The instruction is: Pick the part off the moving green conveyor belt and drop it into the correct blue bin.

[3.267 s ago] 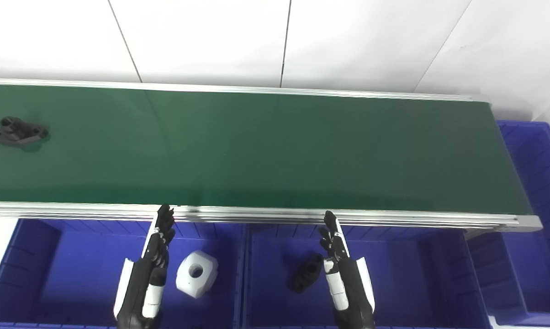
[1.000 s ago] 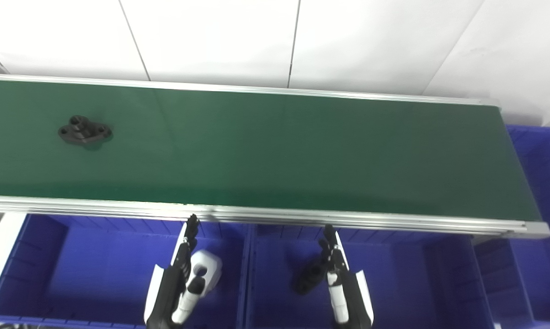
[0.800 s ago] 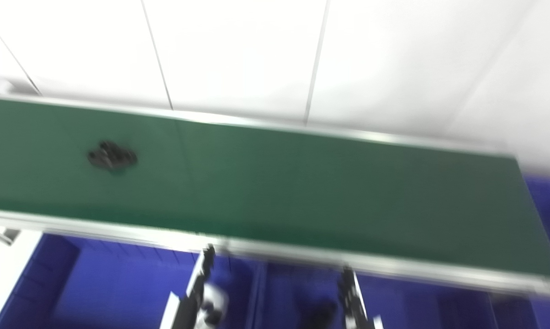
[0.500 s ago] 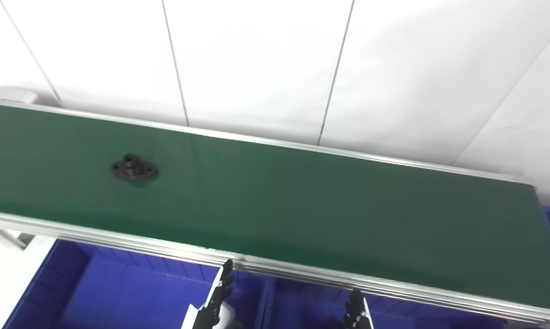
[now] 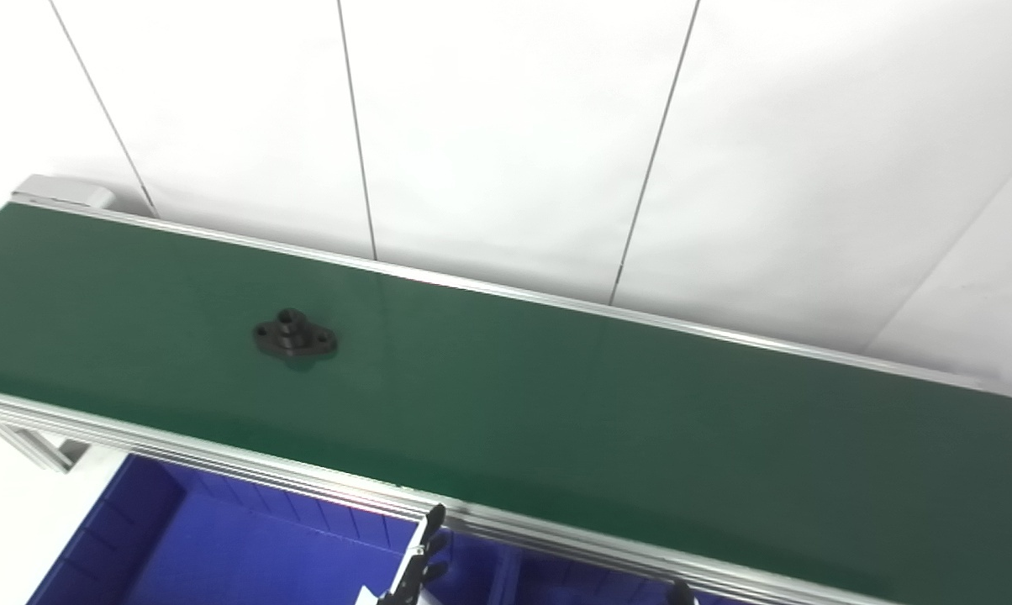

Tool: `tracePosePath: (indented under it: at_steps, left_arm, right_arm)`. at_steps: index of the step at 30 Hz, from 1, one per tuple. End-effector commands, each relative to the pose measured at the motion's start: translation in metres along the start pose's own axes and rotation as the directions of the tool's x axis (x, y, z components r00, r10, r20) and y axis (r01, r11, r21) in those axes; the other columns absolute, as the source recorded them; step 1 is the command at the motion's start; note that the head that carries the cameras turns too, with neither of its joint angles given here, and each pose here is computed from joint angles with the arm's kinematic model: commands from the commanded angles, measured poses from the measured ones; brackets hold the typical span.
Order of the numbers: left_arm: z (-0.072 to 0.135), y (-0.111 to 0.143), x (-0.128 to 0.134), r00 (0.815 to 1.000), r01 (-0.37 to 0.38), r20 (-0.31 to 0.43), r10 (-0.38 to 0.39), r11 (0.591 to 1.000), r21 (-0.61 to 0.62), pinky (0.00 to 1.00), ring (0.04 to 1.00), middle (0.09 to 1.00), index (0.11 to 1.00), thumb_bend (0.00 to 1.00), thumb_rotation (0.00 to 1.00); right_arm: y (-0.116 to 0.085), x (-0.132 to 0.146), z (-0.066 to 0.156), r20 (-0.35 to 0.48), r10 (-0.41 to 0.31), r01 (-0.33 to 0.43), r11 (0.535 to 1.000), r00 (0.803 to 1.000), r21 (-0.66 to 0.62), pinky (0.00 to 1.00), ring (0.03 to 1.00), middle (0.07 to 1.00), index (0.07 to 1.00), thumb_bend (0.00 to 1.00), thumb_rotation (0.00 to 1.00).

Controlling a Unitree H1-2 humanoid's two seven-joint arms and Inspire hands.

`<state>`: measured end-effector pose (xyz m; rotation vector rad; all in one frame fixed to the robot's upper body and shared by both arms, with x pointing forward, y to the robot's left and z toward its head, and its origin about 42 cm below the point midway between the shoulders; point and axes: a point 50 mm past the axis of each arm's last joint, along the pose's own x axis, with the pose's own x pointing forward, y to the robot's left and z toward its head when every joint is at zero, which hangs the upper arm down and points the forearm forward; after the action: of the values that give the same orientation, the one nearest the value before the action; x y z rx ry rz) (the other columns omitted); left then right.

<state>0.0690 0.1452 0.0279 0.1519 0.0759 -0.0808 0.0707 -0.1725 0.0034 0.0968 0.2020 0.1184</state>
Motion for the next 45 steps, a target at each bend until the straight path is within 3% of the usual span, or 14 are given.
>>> tracePosePath:
  at_steps: [1, 15, 23, 30, 33, 40, 45]
  left_arm:
    - [-0.001, -0.012, 0.001, 1.000, 0.005, 0.024, -0.005, 1.000, -0.015, 0.87, 0.943, 1.000, 1.000, 0.76, 1.00]
    - [-0.005, -0.013, 0.002, 1.000, 0.003, 0.017, -0.002, 1.000, -0.011, 0.85, 0.946, 1.000, 1.000, 0.77, 1.00]
    - [-0.003, -0.014, 0.001, 1.000, 0.003, 0.024, -0.002, 1.000, -0.015, 0.87, 0.947, 1.000, 1.000, 0.77, 1.00]
    - [-0.002, -0.016, 0.000, 1.000, 0.007, 0.025, -0.007, 1.000, -0.021, 0.89, 0.949, 1.000, 1.000, 0.73, 1.00]
    - [-0.002, -0.016, -0.001, 1.000, 0.005, 0.025, -0.004, 1.000, -0.023, 0.90, 0.958, 1.000, 1.000, 0.74, 1.00]
    - [-0.002, -0.007, -0.003, 1.000, 0.007, 0.023, -0.007, 1.000, -0.023, 0.86, 0.953, 1.000, 1.000, 0.75, 1.00]
    - [-0.003, -0.004, 0.000, 1.000, 0.009, 0.027, -0.008, 1.000, -0.015, 0.84, 0.947, 1.000, 1.000, 0.75, 1.00]
  right_arm:
    - [0.002, 0.001, 0.006, 0.060, 0.007, -0.008, 1.000, 0.998, 0.014, 1.00, 1.000, 1.000, 1.000, 0.69, 0.90]
    - [0.001, 0.002, 0.002, 0.049, -0.002, 0.001, 1.000, 0.999, 0.023, 1.00, 1.000, 1.000, 1.000, 0.72, 0.87]
    - [0.001, 0.001, 0.004, 0.058, 0.000, -0.002, 0.999, 0.998, 0.043, 1.00, 1.000, 1.000, 1.000, 0.65, 0.79]
    - [0.000, -0.002, 0.011, 0.074, -0.019, 0.020, 1.000, 0.997, -0.018, 1.00, 1.000, 1.000, 1.000, 0.72, 0.76]
    - [-0.001, -0.004, 0.023, 0.113, -0.014, 0.020, 0.998, 0.994, -0.054, 1.00, 1.000, 1.000, 1.000, 0.82, 0.76]
    - [-0.003, 0.003, 0.065, 0.267, -0.029, 0.069, 0.988, 0.963, -0.141, 1.00, 1.000, 1.000, 1.000, 0.88, 0.76]
    - [-0.004, 0.021, 0.100, 0.408, -0.007, 0.111, 0.967, 0.913, -0.231, 1.00, 1.000, 1.000, 1.000, 0.86, 0.73]
